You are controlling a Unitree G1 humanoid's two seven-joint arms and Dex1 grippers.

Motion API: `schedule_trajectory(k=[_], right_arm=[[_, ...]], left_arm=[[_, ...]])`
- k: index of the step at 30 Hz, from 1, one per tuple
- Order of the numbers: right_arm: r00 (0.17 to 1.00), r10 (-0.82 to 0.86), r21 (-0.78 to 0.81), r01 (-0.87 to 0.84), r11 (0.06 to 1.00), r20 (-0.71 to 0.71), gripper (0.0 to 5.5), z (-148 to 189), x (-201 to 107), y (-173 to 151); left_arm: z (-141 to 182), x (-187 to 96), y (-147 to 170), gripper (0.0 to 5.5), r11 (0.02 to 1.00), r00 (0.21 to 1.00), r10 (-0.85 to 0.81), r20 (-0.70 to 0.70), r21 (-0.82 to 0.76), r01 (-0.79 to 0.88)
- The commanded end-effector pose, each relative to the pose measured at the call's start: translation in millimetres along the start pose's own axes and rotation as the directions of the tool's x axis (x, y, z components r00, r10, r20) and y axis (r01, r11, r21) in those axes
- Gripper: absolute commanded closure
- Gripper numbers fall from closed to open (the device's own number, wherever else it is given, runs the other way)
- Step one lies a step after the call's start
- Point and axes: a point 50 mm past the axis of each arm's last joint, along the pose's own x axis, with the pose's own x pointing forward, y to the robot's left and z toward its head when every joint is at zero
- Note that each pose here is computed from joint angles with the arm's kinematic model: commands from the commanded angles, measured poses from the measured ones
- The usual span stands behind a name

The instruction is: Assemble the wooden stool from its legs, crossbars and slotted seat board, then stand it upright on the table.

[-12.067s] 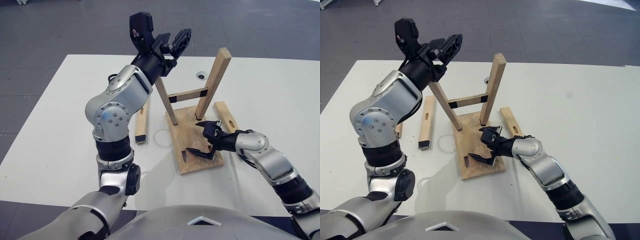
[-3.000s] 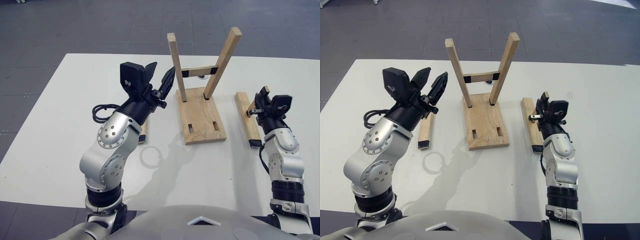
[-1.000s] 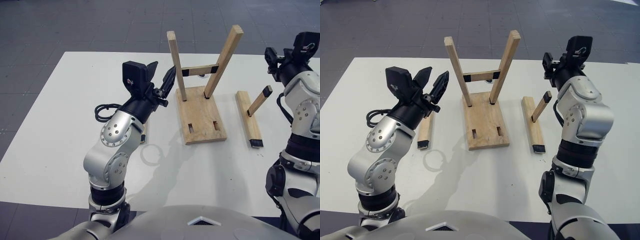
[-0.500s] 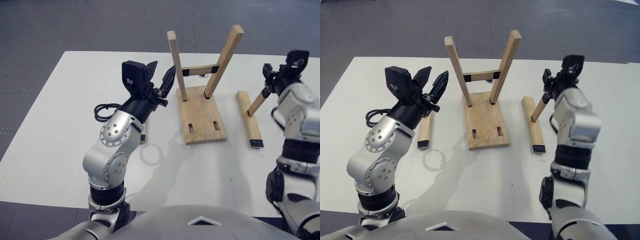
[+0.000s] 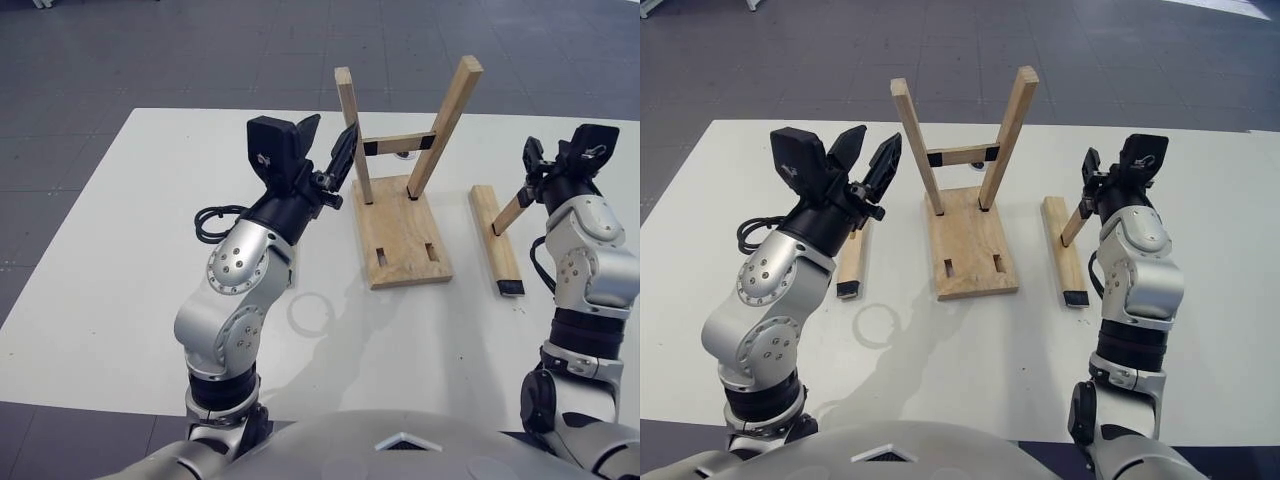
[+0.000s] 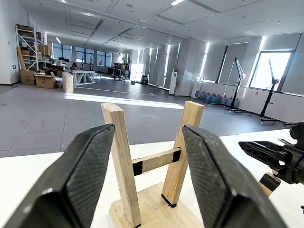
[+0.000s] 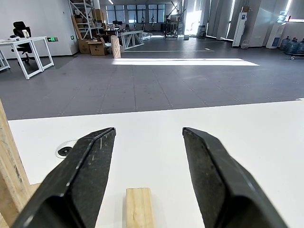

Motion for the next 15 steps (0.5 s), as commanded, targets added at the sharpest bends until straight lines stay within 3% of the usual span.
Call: schedule_trajectory(k=[1, 3, 7, 15], right_arm=[[0.998, -0.008, 0.038, 0.005, 0.999, 0.070, 2.90, 22, 3, 3], [0.990, 0.023, 0.035, -0.028, 0.999, 0.140, 2.55, 40, -4, 6], [0.989, 0.064, 0.005, -0.065, 0.998, 0.130, 1.89, 43, -24, 6], [0.971, 0.108, -0.122, -0.136, 0.983, -0.214, 0.30, -39, -98, -7]], left_arm=[[-3, -1, -2, 2.86, 1.000, 1.000, 0.014, -0.007, -0.009, -0.014], [-3, -1, -2, 2.86, 1.000, 1.000, 0.010, -0.009, -0.007, -0.010], [-2, -2, -2, 2.86, 1.000, 1.000, 0.007, -0.014, -0.002, -0.007], [-3, -8, 0, 2.86, 0.999, 0.999, 0.041, -0.022, 0.001, -0.041]])
